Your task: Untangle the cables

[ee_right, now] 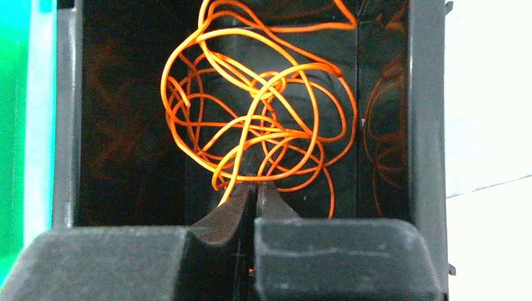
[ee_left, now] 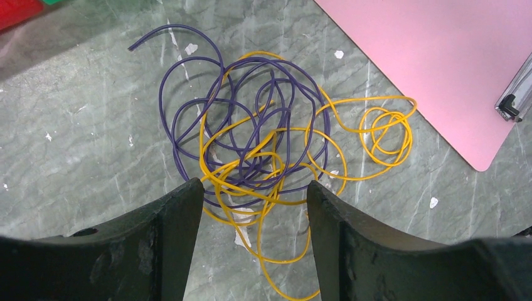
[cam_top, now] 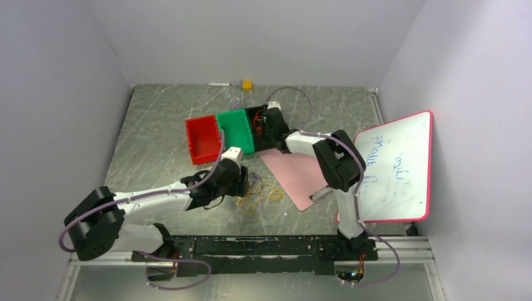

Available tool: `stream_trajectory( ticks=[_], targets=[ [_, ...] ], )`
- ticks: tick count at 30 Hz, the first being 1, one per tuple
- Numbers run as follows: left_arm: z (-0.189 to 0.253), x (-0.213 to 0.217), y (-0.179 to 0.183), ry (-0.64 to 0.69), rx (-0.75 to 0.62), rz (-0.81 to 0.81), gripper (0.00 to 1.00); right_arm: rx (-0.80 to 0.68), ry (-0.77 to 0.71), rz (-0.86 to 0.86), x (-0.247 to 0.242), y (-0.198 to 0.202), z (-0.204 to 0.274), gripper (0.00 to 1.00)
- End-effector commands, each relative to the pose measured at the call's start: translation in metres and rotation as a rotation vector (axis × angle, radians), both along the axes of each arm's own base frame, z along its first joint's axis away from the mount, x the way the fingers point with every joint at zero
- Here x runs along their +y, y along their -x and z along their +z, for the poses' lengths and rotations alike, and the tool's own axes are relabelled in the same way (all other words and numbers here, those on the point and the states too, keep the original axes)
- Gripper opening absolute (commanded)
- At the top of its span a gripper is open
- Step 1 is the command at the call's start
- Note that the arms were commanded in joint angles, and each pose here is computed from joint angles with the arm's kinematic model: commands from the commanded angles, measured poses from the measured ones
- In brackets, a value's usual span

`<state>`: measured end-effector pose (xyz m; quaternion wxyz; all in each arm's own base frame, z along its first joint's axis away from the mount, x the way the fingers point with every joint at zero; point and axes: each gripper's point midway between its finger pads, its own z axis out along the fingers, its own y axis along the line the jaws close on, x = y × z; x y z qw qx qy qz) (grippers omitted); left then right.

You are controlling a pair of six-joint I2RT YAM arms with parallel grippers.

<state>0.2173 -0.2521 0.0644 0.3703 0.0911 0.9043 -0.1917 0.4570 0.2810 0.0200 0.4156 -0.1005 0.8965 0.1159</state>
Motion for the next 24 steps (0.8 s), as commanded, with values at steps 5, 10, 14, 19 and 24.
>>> stream_trajectory(
  ticks=[5,10,14,19,24],
  targets=[
    [0.008,0.005,-0.001,0.01,-0.016,0.029,0.66,0.153,0.091,-0.055,-0.025,0.041,-0.089,0.03],
    [0.007,0.002,-0.002,0.012,-0.012,0.025,0.66,0.21,0.118,-0.058,-0.029,0.055,-0.109,0.08],
    [0.008,-0.001,-0.003,0.01,-0.013,0.018,0.66,0.212,0.12,-0.051,-0.03,0.057,-0.107,0.13],
    [0.009,-0.001,-0.004,0.011,-0.015,0.018,0.66,0.132,0.078,-0.025,-0.024,0.047,-0.068,0.21],
    [0.008,-0.001,-0.003,0.014,-0.011,0.019,0.66,0.082,0.066,-0.014,-0.019,0.038,-0.029,0.23]
  ],
)
